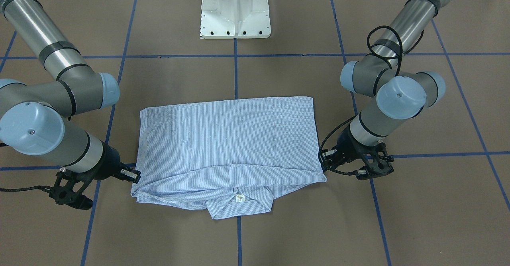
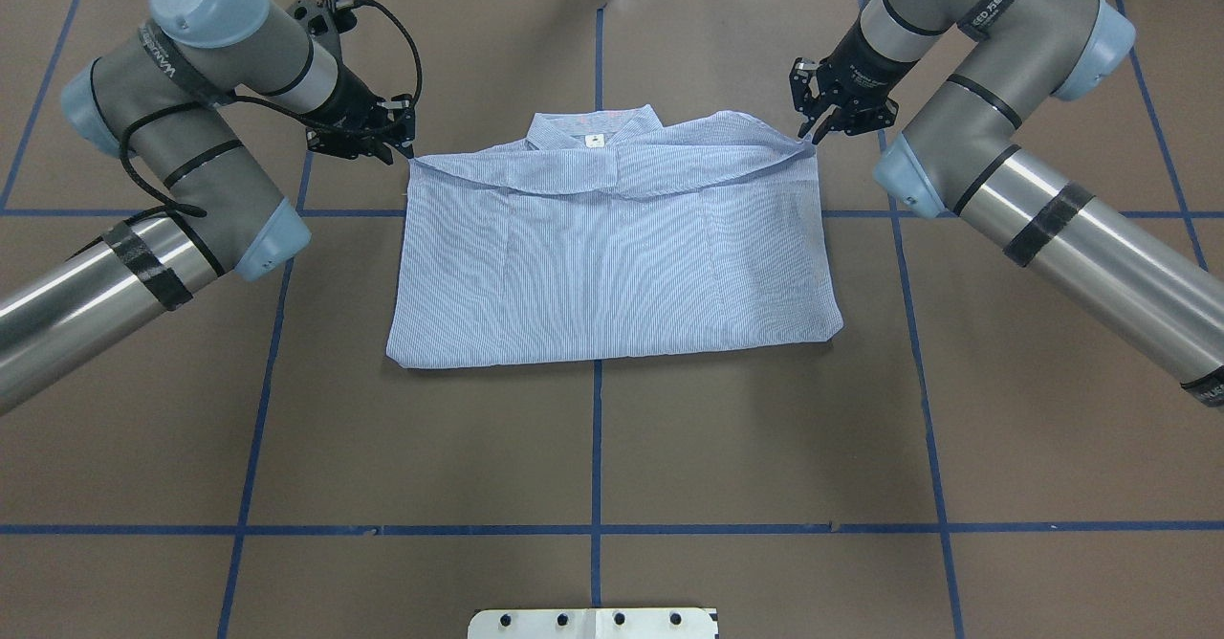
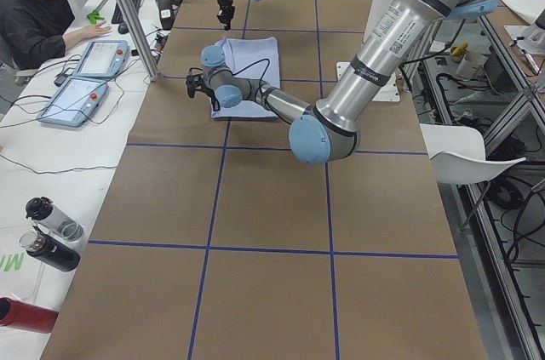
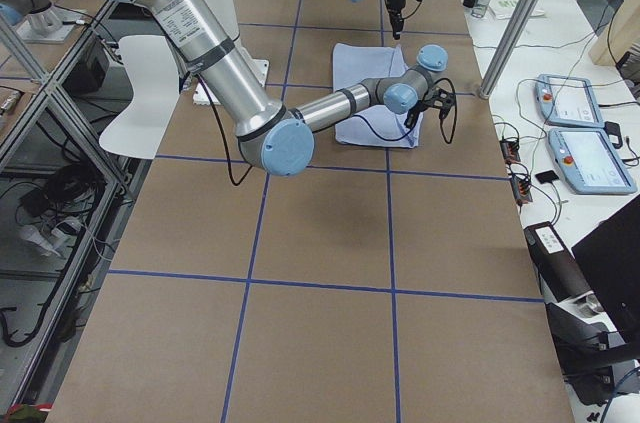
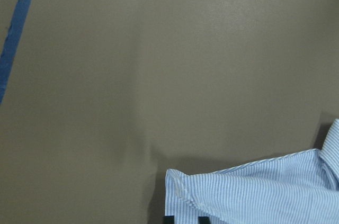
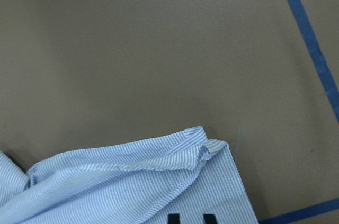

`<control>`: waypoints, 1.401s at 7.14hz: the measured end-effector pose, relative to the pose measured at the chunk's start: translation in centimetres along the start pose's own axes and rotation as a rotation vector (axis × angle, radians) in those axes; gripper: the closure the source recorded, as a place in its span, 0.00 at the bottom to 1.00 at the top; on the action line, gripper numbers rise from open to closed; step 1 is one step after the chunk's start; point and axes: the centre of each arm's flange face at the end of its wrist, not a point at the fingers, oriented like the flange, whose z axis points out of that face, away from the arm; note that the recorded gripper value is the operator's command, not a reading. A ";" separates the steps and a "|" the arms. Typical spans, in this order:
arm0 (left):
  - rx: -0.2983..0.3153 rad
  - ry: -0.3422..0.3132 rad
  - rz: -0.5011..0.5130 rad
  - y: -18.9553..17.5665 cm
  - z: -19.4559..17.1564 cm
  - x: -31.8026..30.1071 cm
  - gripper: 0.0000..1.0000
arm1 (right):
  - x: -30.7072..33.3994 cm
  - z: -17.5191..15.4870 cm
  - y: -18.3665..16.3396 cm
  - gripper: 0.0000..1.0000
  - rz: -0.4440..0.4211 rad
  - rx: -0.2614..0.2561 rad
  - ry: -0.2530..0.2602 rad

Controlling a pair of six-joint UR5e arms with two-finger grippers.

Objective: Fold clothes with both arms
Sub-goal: 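Release the hem near the collar and raise both grippers, then grasp the folded shirt's side edge with the right gripper and drag it nearer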

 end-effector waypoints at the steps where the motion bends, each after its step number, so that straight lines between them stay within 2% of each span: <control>1: 0.000 0.002 0.001 0.0 -0.1 0.1 0.10 | -0.2 0.0 0.2 0.00 -0.008 0.003 -0.004; 2: 0.002 0.008 0.004 0.2 -0.5 0.2 0.02 | -0.1 0.1 0.4 0.00 -0.023 0.011 -0.020; 4: 0.012 0.033 0.017 1.4 -2.7 0.7 0.01 | 1.3 -0.3 2.6 0.00 -0.069 0.019 -0.077; 6: 0.015 0.041 0.019 2.3 -4.4 1.1 0.01 | 5.8 -0.2 7.9 0.00 -0.105 -0.013 -0.095; 9: 0.019 0.047 0.023 2.7 -5.1 1.4 0.01 | 10.7 3.5 14.2 0.01 -0.121 -0.070 -0.037; 10: 0.019 0.046 0.022 2.7 -5.1 1.4 0.01 | 11.2 4.7 15.4 0.07 -0.130 -0.077 -0.019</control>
